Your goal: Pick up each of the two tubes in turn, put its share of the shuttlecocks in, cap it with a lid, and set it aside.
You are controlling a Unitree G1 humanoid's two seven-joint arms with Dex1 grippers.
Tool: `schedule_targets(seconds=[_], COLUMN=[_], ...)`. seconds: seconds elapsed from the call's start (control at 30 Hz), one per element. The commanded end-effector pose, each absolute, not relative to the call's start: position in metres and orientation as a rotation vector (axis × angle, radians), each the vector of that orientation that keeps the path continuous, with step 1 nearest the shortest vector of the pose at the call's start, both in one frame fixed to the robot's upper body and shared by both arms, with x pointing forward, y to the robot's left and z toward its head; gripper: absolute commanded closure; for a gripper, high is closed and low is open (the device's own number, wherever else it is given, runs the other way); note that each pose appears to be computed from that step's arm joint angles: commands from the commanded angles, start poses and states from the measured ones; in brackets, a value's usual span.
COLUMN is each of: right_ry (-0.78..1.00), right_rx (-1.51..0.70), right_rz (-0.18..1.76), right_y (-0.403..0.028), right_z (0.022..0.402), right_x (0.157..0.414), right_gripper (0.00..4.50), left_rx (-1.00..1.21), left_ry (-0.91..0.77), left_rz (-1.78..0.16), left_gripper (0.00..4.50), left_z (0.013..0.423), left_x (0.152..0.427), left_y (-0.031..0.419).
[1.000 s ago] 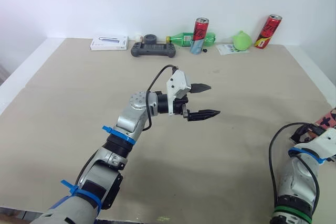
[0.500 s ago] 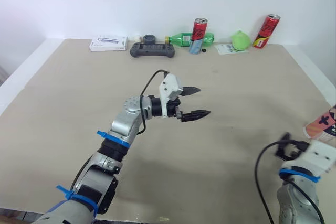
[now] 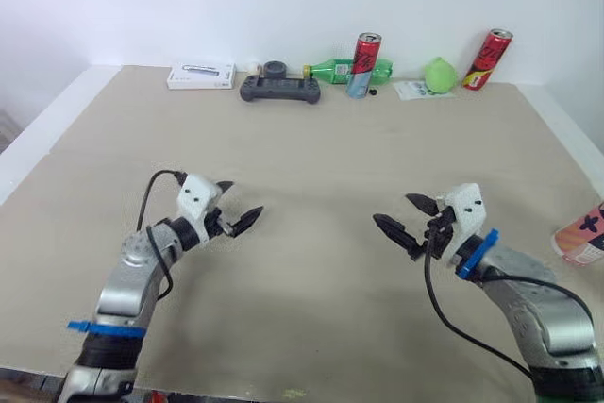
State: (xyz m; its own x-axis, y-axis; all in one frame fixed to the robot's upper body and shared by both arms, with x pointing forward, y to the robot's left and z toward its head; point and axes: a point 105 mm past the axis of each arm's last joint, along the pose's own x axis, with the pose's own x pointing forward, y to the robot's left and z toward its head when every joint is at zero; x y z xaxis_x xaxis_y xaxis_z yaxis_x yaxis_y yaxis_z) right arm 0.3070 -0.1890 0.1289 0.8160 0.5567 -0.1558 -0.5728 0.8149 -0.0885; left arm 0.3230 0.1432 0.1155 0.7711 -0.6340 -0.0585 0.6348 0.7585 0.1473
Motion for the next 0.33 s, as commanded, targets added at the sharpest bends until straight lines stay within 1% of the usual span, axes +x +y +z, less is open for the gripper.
schedule_targets(seconds=[0.03,0.17,0.33], right_ry=[0.111,0.105,0.069], right_rx=[-0.148,-0.153,-0.140], right_rz=[0.636,0.632,0.589], right_y=[-0.186,-0.185,-0.188], right_z=[0.129,0.125,0.128], right_x=[0.312,0.318,0.324], right_gripper=[0.05,0.05,0.05], left_rx=[0.190,0.186,0.194], left_ry=[-0.068,-0.065,-0.051], left_rz=[-0.667,-0.647,-0.657], left_gripper=[0.00,0.00,0.00], left_z=[0.137,0.138,0.136], left_x=[0.319,0.317,0.316], left_y=[0.143,0.145,0.143])
